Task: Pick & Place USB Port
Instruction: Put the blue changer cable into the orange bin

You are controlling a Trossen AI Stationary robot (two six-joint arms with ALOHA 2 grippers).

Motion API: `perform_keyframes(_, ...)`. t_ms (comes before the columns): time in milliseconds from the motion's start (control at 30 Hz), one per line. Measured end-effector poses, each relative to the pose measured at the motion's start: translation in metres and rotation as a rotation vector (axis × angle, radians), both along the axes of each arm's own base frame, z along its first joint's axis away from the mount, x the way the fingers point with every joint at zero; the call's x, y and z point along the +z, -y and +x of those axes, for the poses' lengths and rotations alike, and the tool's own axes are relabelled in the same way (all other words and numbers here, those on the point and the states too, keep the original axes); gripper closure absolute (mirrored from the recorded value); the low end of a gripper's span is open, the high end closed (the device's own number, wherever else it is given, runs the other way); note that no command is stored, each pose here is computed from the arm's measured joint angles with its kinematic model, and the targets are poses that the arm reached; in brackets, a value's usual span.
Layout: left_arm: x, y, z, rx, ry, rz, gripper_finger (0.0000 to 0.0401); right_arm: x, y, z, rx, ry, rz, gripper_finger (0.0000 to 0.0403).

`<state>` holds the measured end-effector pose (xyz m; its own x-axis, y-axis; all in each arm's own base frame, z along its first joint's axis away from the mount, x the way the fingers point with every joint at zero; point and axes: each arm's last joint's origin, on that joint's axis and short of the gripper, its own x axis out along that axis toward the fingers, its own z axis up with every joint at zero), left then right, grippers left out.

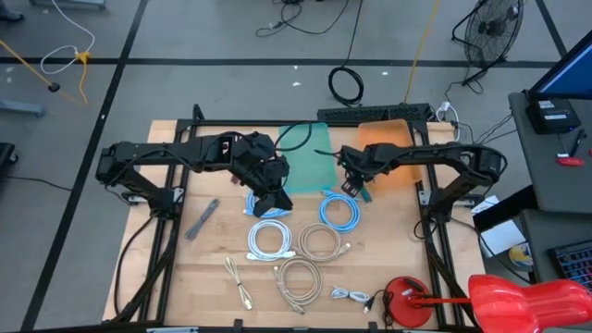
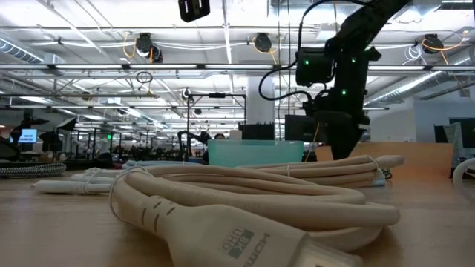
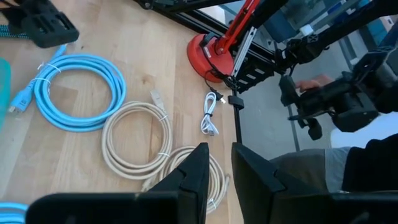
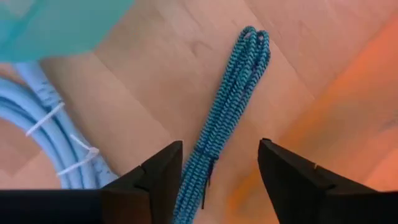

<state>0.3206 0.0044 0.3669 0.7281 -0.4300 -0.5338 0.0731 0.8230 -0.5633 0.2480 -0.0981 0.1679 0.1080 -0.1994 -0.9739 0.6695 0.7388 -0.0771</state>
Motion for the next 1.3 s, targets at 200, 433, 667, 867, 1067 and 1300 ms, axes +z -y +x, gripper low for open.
perform_keyframes(200,0.000,0.000,0.000,-0.005,-0.001,-0.005,0.0330,-0.015,-0.004,-0.008,-0.018,0.001,0.025,0.0211)
perform_keyframes(433,0.000,0.001,0.000,-0.001,-0.006,-0.013,0.0330,-0.035,-0.011,-0.026,-0.047,-0.072,0.059,0.0256)
perform_keyframes(667,0.001,0.002,0.000,0.001,-0.003,-0.019,0.0330,-0.046,-0.015,-0.037,-0.048,-0.122,0.075,0.0294)
perform_keyframes(867,0.001,0.002,0.001,0.010,0.000,-0.019,0.0330,-0.048,-0.016,-0.041,-0.052,-0.141,0.060,0.0312)
perform_keyframes(1067,0.001,0.002,0.001,0.011,-0.001,-0.019,0.0330,-0.049,-0.016,-0.041,-0.091,-0.139,0.057,0.0369)
perform_keyframes(1300,0.001,0.002,0.001,0.011,-0.001,-0.019,0.0330,-0.047,-0.016,-0.041,-0.106,-0.155,0.069,0.0398)
